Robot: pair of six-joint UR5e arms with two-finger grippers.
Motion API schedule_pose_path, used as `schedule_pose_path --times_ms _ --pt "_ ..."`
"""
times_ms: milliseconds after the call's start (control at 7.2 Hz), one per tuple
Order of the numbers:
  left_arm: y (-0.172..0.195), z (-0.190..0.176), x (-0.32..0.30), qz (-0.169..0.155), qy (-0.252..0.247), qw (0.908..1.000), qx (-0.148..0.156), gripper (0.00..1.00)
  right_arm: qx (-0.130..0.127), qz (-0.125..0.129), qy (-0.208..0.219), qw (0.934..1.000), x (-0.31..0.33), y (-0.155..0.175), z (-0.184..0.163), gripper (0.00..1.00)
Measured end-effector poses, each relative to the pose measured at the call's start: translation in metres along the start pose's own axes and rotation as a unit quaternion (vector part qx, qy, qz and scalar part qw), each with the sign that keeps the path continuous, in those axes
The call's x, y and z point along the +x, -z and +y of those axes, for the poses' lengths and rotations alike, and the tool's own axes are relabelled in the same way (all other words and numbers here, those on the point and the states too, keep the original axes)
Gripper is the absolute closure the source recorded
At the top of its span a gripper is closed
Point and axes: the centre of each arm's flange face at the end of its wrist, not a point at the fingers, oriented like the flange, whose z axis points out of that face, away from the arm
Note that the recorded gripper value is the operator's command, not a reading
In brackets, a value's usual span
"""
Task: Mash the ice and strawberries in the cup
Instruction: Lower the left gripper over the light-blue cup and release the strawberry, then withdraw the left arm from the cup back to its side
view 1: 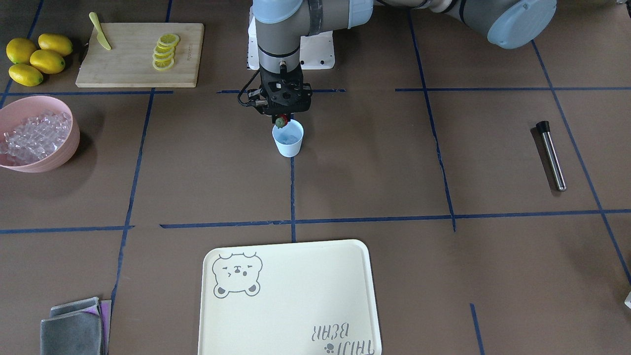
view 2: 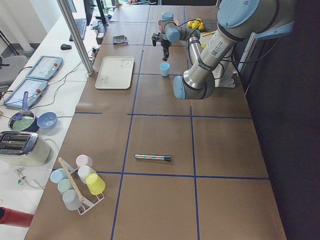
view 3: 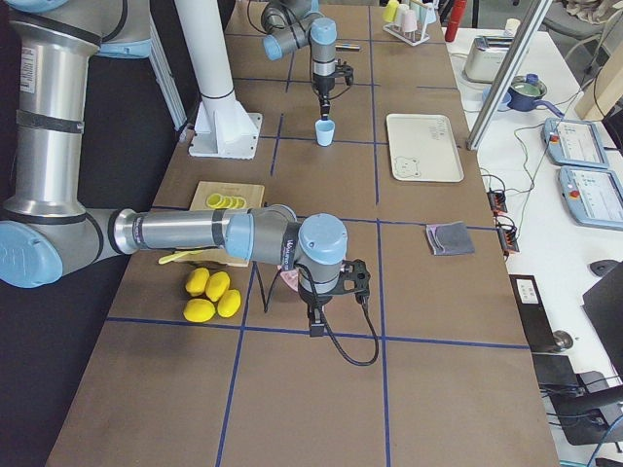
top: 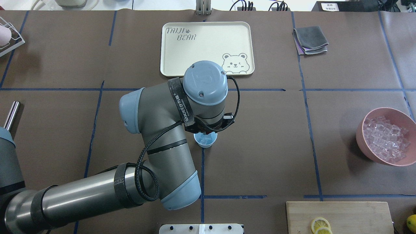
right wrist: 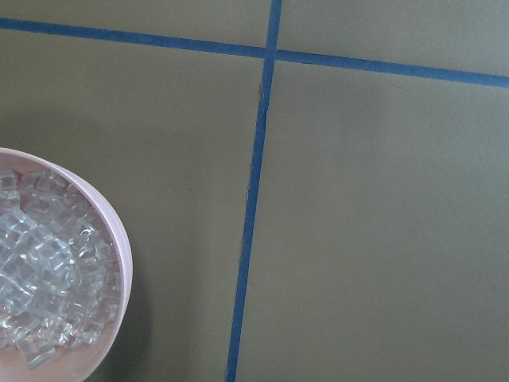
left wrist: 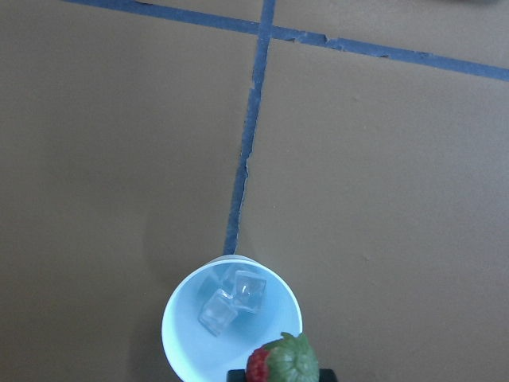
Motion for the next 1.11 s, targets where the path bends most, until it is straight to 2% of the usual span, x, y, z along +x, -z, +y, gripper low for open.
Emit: schedule_pose_path --times_ms 139,278,833,1111 --pt "0.0 0.0 -0.002 0.0 -0.001 1.0 0.0 0.2 0.0 0.0 0.0 1.0 0.0 0.0 0.0 0.0" --pt "0.001 0.001 -0.002 0.001 -0.002 1.0 0.0 0.02 0.0 0.0 0.0 1.0 0.0 0.0 0.0 0.0" --pt "0.007 0.004 -0.011 0.01 -0.014 0.9998 -0.001 0.01 0.0 0.0 0.0 1.0 0.0 0.0 0.0 0.0" --pt "0.019 0.001 -0.091 0.014 -0.081 0.9966 0.008 0.01 0.0 0.0 0.0 1.0 0.0 0.0 0.0 0.0"
